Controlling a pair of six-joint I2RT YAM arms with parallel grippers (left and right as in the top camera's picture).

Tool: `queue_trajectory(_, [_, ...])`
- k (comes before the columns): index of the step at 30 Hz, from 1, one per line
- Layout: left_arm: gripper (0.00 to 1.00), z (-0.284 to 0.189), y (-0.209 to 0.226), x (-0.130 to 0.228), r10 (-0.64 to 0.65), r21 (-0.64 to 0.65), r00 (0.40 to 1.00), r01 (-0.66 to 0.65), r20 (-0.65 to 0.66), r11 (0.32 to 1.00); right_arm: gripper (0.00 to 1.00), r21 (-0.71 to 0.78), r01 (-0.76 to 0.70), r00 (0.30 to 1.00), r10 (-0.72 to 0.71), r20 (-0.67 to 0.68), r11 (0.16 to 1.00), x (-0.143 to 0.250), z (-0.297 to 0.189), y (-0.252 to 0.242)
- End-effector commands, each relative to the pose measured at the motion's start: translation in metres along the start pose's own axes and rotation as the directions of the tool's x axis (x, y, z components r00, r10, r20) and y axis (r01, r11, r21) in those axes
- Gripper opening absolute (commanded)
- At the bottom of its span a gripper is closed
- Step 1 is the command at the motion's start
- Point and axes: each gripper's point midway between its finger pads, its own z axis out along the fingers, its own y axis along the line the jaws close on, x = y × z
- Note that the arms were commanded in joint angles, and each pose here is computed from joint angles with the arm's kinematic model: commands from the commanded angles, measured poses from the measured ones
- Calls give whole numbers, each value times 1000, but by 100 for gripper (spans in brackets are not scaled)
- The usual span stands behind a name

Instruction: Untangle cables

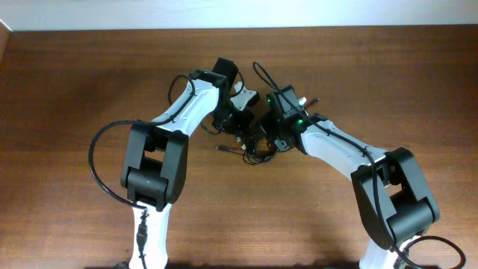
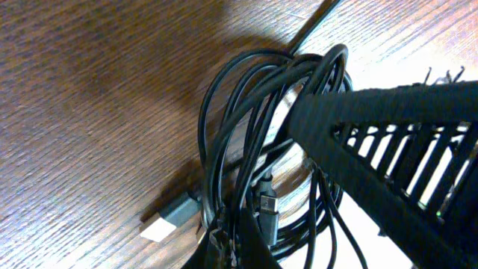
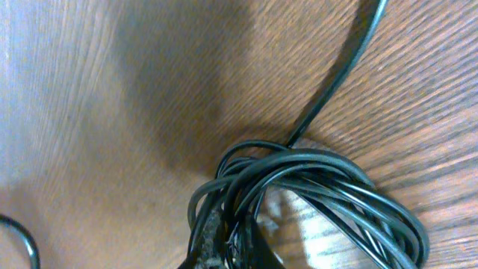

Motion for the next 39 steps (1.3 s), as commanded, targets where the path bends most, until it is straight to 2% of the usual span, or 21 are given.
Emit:
queue_trajectory(1, [0,-15,-5,-4,7,-11,999,-7,36,1000,4,-90,76,978,-92,-190,993,20,-2,9])
queue_trajectory(3, [0,-15,-5,-4,7,-13,999,-6,36,1000,4,-199,80,949,-135,-284,977,19,-12,22])
queue_trajectory(7, [0,-15,-5,-4,7,-13,999,-6,36,1000,4,-324,-13,881,-143,-451,946,11,-39,30])
queue_trajectory(10, [0,-15,-5,-4,7,-13,999,-6,36,1000,4,-408,26,850,-235,-472,913,6,-52,30])
queue_trajectory(15, [0,-15,-5,-4,7,-13,999,-6,36,1000,4,-405,72,843,-273,-464,911,8,-51,22])
queue_trajectory(17, [0,-15,-5,-4,7,-13,999,-6,36,1000,14,-387,85,858,-265,-441,918,4,-47,19])
queue_trajectory(18, [0,-15,-5,-4,7,-13,999,-6,36,1000,35,-355,99,870,-254,-422,930,3,-42,16])
queue_trajectory(20, [0,-15,-5,-4,7,-13,999,-6,36,1000,47,-300,122,886,-240,-396,946,4,-34,9])
queue_trajectory(22, [0,-15,-5,-4,7,-13,999,-6,35,1000,51,-245,158,904,-240,-354,957,6,-25,3])
queue_trajectory(26, [0,-15,-5,-4,6,-13,999,-6,35,1000,50,-179,226,920,-270,-284,958,12,-14,0])
queue_trajectory(28, [0,-15,-1,-3,-30,-35,999,31,34,999,41,-127,247,932,-271,-241,961,14,-8,-4])
queue_trajectory(30, [0,-17,15,-2,-106,-122,994,110,38,986,36,-53,209,957,-216,-195,976,12,-3,-11])
queue_trajectory(34, [0,-17,16,-2,-121,-131,992,126,41,983,36,-1,213,970,-211,-120,977,7,1,-14])
queue_trajectory(39, [0,-17,16,-2,-137,-127,990,141,42,982,36,3,216,972,-215,-98,976,3,2,-13])
